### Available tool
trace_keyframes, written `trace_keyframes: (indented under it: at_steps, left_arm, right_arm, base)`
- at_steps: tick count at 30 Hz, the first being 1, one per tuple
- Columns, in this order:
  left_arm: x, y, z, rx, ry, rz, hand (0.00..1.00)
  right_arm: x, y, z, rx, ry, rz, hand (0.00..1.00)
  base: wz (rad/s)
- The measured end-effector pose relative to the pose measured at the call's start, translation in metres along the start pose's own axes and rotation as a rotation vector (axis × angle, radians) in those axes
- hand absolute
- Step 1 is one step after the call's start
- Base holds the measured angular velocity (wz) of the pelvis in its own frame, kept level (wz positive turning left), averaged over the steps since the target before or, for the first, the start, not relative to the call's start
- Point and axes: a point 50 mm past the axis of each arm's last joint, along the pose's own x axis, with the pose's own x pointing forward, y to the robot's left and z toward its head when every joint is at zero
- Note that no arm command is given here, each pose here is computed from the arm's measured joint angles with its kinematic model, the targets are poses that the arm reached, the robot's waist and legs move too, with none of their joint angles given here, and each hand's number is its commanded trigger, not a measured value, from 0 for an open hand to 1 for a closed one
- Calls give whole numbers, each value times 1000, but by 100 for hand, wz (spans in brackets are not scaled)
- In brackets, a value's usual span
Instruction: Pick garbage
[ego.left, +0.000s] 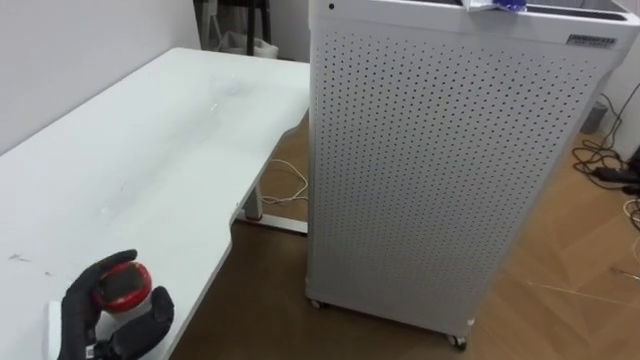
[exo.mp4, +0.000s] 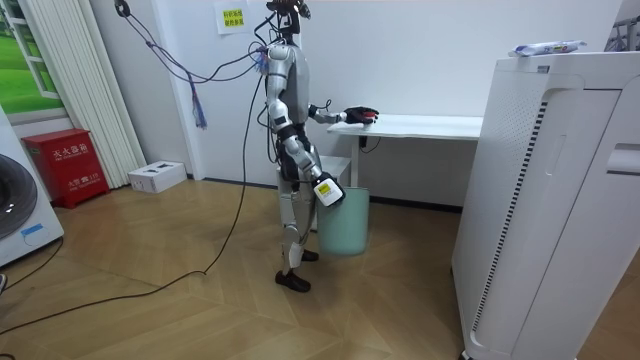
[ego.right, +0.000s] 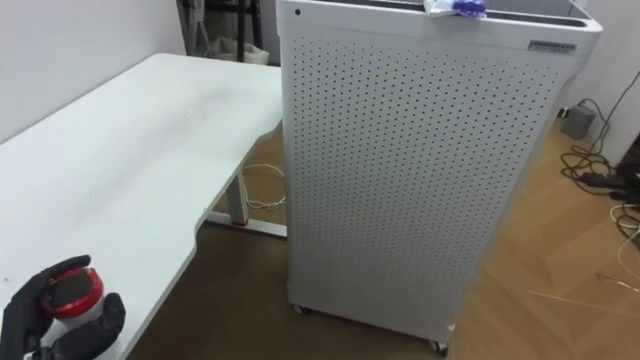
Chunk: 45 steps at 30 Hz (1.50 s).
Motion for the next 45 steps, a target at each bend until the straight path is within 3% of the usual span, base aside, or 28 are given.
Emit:
trace_keyframes:
  at_steps: [9, 21, 24, 28, 34, 38, 45]
  left_arm:
    - [3, -10, -2, 4, 5, -44, 100]
    - [2, -24, -1, -27, 2, -124, 100]
    - [4, -39, 8, -114, -2, -150, 100]
    - [1, -76, 25, -139, -42, -322, 100]
    - [-30, -116, 17, -75, 37, -608, 100]
    - [-37, -126, 19, -75, 34, -687, 100]
    - [-40, -131, 19, -74, 31, -725, 100]
  right_arm:
    - [2, 1, 6, 11, -15, -23, 100]
    - [14, 9, 53, 24, -170, -11, 100]
    - [17, 13, 63, 10, -194, -20, 100]
    - [23, 23, 88, -10, -258, -4, 100]
    - [20, 50, 112, -34, -360, 80, 100]
    - [18, 61, 120, -19, -397, 116, 100]
    - [19, 63, 128, -10, -417, 122, 100]
  base:
    - [-2]
    - [-10]
    - [8]
    - [0]
    - [-16]
    - [-22]
    - [-14]
